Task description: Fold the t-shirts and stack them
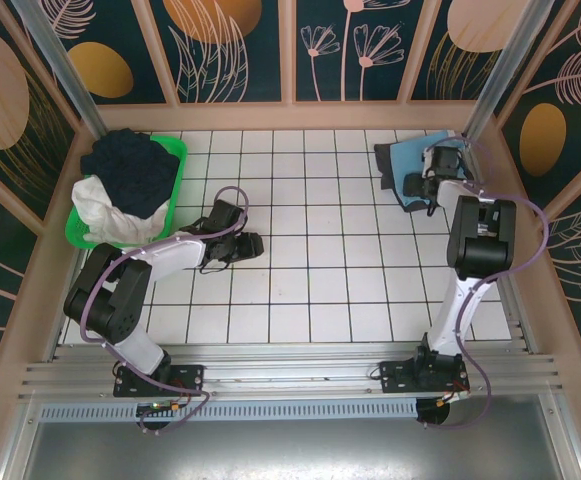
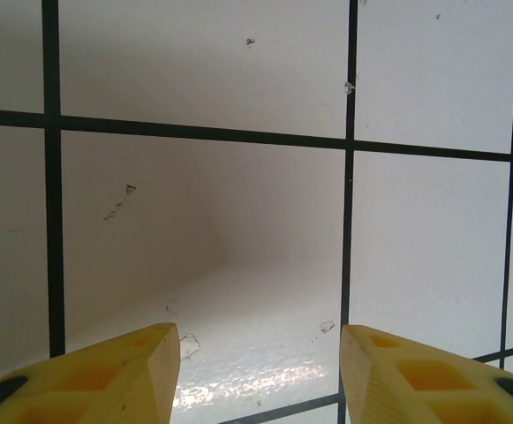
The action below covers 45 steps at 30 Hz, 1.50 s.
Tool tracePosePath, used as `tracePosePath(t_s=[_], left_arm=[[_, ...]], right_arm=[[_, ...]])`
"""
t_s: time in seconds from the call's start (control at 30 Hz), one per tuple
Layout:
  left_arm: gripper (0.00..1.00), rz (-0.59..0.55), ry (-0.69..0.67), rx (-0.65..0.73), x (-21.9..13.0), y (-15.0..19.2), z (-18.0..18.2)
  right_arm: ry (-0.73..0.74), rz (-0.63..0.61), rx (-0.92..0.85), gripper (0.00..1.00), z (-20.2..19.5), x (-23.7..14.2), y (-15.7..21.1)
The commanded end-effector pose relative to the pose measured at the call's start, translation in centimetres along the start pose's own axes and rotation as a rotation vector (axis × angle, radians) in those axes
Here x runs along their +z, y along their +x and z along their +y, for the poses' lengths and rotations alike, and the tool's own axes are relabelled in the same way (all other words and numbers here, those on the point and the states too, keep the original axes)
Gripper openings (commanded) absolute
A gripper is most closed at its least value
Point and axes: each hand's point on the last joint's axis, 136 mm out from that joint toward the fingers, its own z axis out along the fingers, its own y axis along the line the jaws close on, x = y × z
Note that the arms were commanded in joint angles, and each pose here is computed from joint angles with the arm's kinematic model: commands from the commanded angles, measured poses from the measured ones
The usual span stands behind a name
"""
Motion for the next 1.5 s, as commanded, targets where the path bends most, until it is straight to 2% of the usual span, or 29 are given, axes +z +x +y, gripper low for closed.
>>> tracePosePath(t_s=[0.0, 0.1, 0.27, 0.43, 0.6, 0.7, 0.77, 0.83, 1.0, 1.07, 1.1, 1.13, 1.3, 1.37, 1.47], left_arm=[[0.51, -0.010, 0.008, 0.019, -0.3, -0.1, 0.0], [0.51, -0.012, 0.006, 0.021, -0.4, -0.2, 0.1], [0.51, -0.014, 0.007, 0.020, -0.5, -0.3, -0.1], [0.51, -0.027, 0.002, 0.025, -0.9, -0.6, -0.1], [0.52, -0.058, -0.003, 0.026, -1.5, -1.3, -0.2], [0.53, -0.094, -0.004, 0.030, -2.2, -2.0, -0.4], [0.55, -0.130, -0.003, 0.037, -3.0, -2.7, -0.5], [0.57, -0.171, -0.003, 0.046, -4.0, -3.5, -0.8], [0.67, -0.318, -0.033, 0.079, -7.5, -5.8, -0.8], [0.84, -0.390, -0.060, 0.085, -9.1, -6.6, -0.4], [0.94, -0.422, -0.073, 0.088, -9.8, -6.9, -0.2], [0.98, -0.457, -0.090, 0.095, -10.7, -7.2, 0.1], [0.98, -0.641, -0.237, 0.120, -15.1, -8.7, 2.6], [0.99, -0.739, -0.393, 0.111, -17.2, -9.1, 5.3], [0.99, -0.784, -0.641, 0.210, -18.0, -8.0, 9.5]], right_arm=[[0.068, -0.007, -0.044, 0.88, -0.1, -1.2, -0.8], [0.073, -0.061, -0.042, 0.94, -0.2, -3.3, -3.0], [0.073, -0.136, -0.039, 0.97, 0.0, -4.6, -5.3], [0.135, -0.133, -0.015, 0.97, -1.0, -1.5, -6.3], [0.175, 0.017, 0.000, 0.97, -1.6, 4.2, -3.4], [0.168, 0.088, 0.011, 0.94, -1.5, 6.0, -2.5], [0.157, 0.087, 0.021, 0.94, -1.2, 5.8, -3.1], [0.153, 0.053, 0.042, 0.95, -1.1, 4.3, -4.7], [0.161, -0.095, 0.091, 0.99, -1.5, -2.6, -9.2], [0.164, -0.149, 0.100, 0.99, -1.4, -5.6, -9.3], [0.162, -0.165, 0.101, 0.99, -1.3, -6.8, -8.8], [0.161, -0.181, 0.108, 0.99, -1.1, -7.9, -7.9], [0.121, -0.302, 0.159, 0.99, 0.5, -14.3, -2.9], [0.093, -0.402, 0.180, 0.99, 1.4, -17.2, -0.5], [0.062, -0.551, 0.235, 0.99, 1.3, -20.7, 2.3]])
